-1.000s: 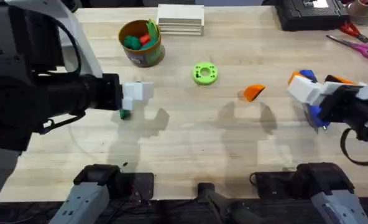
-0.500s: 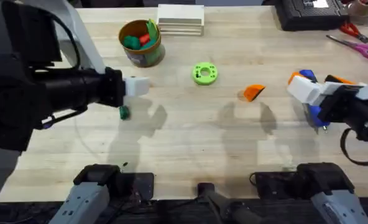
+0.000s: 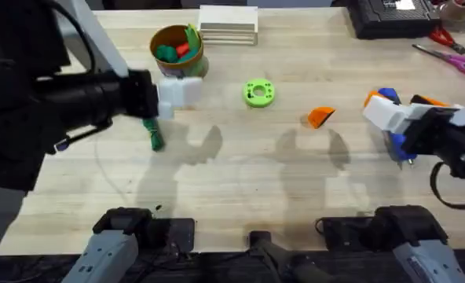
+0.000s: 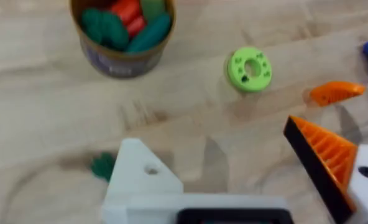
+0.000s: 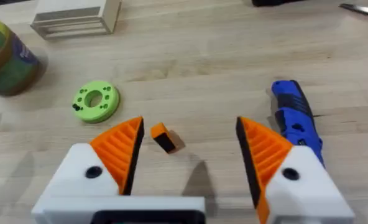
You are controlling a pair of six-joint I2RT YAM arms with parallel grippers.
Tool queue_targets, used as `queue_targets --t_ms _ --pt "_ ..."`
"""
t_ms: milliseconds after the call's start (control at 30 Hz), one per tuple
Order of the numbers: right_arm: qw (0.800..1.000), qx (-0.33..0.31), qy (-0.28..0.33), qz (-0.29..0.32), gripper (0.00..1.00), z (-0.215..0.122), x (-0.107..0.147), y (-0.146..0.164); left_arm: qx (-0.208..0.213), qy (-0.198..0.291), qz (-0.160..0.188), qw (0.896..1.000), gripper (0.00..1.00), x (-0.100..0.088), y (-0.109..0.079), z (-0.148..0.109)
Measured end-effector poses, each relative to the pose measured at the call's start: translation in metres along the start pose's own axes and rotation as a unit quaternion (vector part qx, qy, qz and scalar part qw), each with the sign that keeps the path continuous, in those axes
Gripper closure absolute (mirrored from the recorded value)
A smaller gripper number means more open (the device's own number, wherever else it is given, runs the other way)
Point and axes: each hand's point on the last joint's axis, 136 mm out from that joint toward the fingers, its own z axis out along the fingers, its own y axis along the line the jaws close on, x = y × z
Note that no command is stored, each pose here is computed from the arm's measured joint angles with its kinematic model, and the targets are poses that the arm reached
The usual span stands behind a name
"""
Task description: Pick up the gripper from the table and insert it into the empty holder that is missing its gripper. Then pick up a screw, insert it into the mounting hole, and use the screwdriver to tighten it. Finally, clean up the table by picking up the vegetable and placing it into the bucket.
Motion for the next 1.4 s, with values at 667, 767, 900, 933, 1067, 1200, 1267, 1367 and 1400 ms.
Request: queue_targets --t_ms 667,767,900,933,1067,1200,1267,1367,1400 --pt "1.000 0.000 0.000 0.000 0.141 0.000 0.000 0.000 0.123 -0.287 0.217 0.925 0.014 -0.001 -0.079 -0.001" --pt "1.000 0.000 0.000 0.000 0.140 0.000 0.000 0.000 0.143 -0.306 0.231 0.913 0.014 0.021 -0.086 -0.001" --pt "1.000 0.000 0.000 0.000 0.140 0.000 0.000 0.000 0.154 -0.319 0.235 0.905 0.014 0.044 -0.085 0.004" --pt "1.000 0.000 0.000 0.000 0.140 0.000 0.000 0.000 0.156 -0.322 0.234 0.904 0.014 0.048 -0.085 0.005" --pt "1.000 0.000 0.000 0.000 0.140 0.000 0.000 0.000 0.161 -0.323 0.230 0.904 0.014 0.065 -0.082 0.009" --pt "1.000 0.000 0.000 0.000 0.140 0.000 0.000 0.000 0.165 -0.307 0.225 0.910 0.014 0.074 -0.081 0.013" --pt "1.000 0.000 0.000 0.000 0.141 0.000 0.000 0.000 0.165 -0.278 0.218 0.921 0.014 0.085 -0.077 0.022" --pt "1.000 0.000 0.000 0.000 0.141 0.000 0.000 0.000 0.166 -0.276 0.218 0.921 0.013 0.085 -0.077 0.022" --pt "1.000 0.000 0.000 0.000 0.141 0.000 0.000 0.000 0.166 -0.276 0.217 0.921 0.014 0.085 -0.077 0.022"
